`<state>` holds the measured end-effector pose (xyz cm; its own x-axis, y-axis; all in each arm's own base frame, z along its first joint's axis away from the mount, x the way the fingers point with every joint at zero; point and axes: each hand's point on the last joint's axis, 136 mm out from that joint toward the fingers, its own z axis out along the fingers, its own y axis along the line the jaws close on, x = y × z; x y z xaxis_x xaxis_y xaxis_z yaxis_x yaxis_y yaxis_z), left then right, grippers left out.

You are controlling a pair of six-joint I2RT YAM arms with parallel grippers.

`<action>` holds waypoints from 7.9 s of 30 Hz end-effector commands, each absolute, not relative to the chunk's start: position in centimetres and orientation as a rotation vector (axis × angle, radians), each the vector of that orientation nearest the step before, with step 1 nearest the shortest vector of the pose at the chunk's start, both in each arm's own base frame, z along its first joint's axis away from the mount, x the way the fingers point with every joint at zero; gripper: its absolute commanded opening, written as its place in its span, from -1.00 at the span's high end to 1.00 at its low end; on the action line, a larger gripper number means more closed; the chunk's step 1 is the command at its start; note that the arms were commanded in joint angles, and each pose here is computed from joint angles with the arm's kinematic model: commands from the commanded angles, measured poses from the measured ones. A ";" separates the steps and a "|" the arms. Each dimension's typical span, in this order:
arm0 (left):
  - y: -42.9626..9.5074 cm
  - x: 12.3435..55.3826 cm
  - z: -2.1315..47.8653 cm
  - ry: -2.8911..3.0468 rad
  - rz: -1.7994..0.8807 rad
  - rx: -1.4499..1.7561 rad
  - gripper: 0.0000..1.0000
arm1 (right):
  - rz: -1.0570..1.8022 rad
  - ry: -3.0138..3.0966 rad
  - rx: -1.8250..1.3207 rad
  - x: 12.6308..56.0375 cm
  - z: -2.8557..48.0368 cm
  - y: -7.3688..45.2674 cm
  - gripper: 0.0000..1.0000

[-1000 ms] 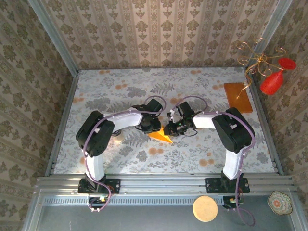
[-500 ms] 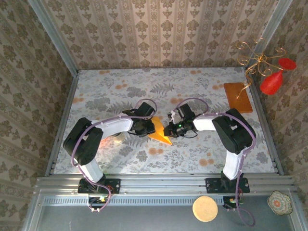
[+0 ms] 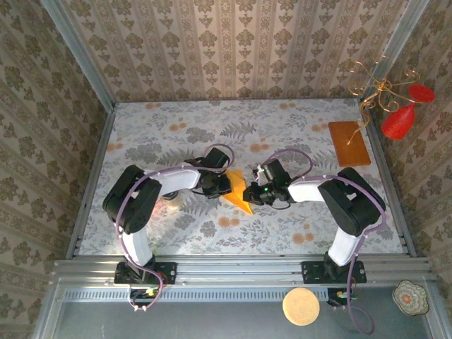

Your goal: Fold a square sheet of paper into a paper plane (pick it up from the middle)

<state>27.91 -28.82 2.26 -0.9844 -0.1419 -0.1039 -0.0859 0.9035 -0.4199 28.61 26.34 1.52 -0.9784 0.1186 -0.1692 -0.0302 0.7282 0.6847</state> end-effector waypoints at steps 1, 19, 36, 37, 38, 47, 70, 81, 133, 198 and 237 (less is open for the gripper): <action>-29.3 29.6 2.5 2.909 -0.675 -0.103 0.61 | 0.963 2.772 0.215 28.1 -0.1 24.8 0.72; -30.7 29.8 5.2 2.838 -0.811 0.000 0.53 | 1.020 2.783 0.208 28.7 -0.3 25.4 0.75; -31.2 29.4 3.6 2.887 -0.622 0.118 0.22 | 1.066 2.801 0.151 28.6 -0.1 25.5 0.71; -31.1 29.4 3.4 2.895 -0.606 0.115 0.22 | 1.068 2.803 0.147 28.6 -0.1 25.5 0.70; -31.0 29.4 3.1 2.905 -0.589 0.109 0.22 | 1.068 2.806 0.147 28.6 -0.1 25.5 0.69; -29.7 29.0 1.3 2.994 -0.440 0.057 0.38 | 1.123 2.755 0.106 29.0 1.7 25.4 0.57; -29.8 28.5 1.2 2.994 -0.476 0.063 0.43 | 1.242 2.765 0.077 26.2 2.8 24.9 0.69; -29.9 28.5 1.3 2.984 -0.500 0.047 0.36 | 1.278 2.784 0.095 25.8 1.9 25.1 0.75; -33.6 28.2 3.0 2.912 -0.878 0.068 0.88 | 1.086 2.985 0.152 24.8 -2.6 23.7 0.72; -32.5 28.2 2.4 2.900 -0.896 0.039 0.81 | 1.069 2.795 0.020 25.4 4.9 22.6 0.47; -31.2 28.5 2.6 2.888 -0.864 0.006 0.83 | 1.056 3.010 -0.090 23.9 -1.2 25.6 0.73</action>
<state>28.63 -32.64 2.48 -0.9912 -0.0127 -0.1318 0.0663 0.8141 -0.5769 25.38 27.12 1.37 -0.9983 -0.0507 -0.0289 -0.0560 0.6934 0.7183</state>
